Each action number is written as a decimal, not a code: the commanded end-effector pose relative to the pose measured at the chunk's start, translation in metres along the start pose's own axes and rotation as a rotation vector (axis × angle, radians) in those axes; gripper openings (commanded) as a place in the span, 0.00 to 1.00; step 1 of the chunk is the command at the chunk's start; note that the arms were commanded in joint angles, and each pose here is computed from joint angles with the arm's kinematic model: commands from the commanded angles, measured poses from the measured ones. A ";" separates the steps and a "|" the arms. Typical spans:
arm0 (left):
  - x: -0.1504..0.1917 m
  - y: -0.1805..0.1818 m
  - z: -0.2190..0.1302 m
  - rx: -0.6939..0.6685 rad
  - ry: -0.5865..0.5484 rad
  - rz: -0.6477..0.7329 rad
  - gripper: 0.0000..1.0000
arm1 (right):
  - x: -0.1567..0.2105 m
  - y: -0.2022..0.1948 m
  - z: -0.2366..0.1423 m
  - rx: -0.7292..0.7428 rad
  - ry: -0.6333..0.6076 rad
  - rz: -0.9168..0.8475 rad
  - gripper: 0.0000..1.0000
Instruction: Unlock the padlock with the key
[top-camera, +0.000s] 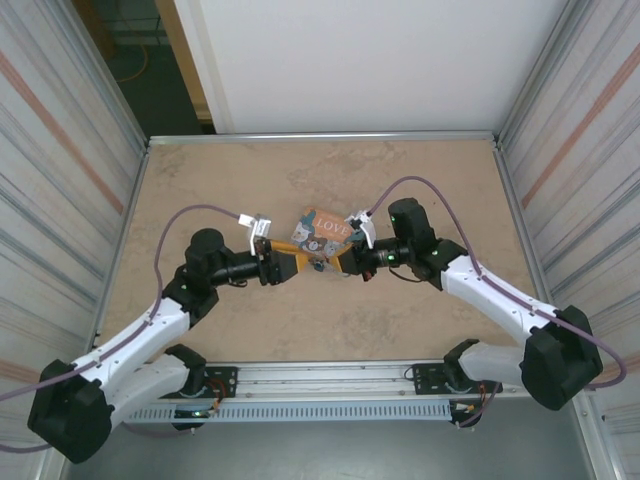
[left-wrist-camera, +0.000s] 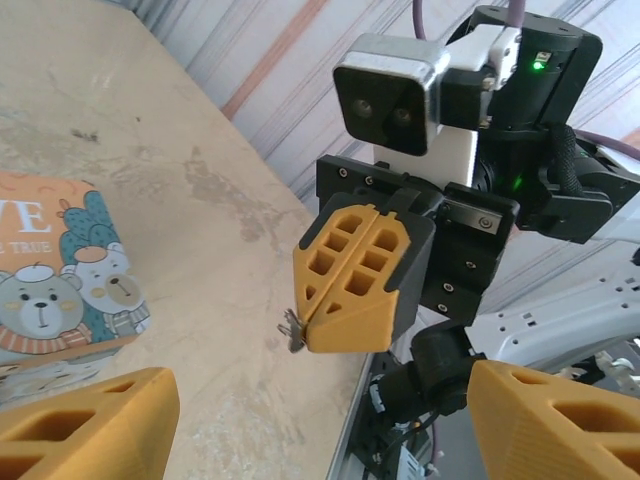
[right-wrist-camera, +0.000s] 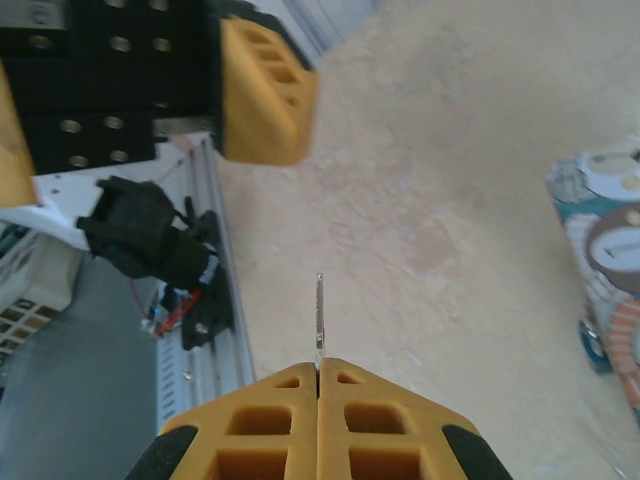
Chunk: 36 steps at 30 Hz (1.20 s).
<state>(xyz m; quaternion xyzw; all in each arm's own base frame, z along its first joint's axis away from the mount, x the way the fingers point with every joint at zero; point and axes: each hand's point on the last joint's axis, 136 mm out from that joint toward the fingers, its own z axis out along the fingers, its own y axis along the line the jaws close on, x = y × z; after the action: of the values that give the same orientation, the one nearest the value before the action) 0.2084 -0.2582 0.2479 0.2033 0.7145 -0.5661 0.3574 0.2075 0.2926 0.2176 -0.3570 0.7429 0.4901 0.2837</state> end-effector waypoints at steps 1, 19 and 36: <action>-0.014 -0.025 0.003 0.098 -0.012 0.052 0.76 | -0.014 0.022 -0.001 -0.065 -0.041 -0.034 0.00; -0.008 -0.031 0.020 0.132 0.037 0.056 0.43 | -0.027 0.033 0.014 -0.082 -0.044 -0.044 0.00; -0.011 -0.035 0.016 0.114 0.029 0.077 0.00 | -0.029 0.029 0.002 -0.070 -0.101 0.005 0.32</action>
<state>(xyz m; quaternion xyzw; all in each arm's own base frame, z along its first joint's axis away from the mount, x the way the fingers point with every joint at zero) 0.2010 -0.2811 0.2567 0.2368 0.6999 -0.5824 0.3388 0.2005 0.3139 0.2430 -0.3458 0.7199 0.5290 0.2870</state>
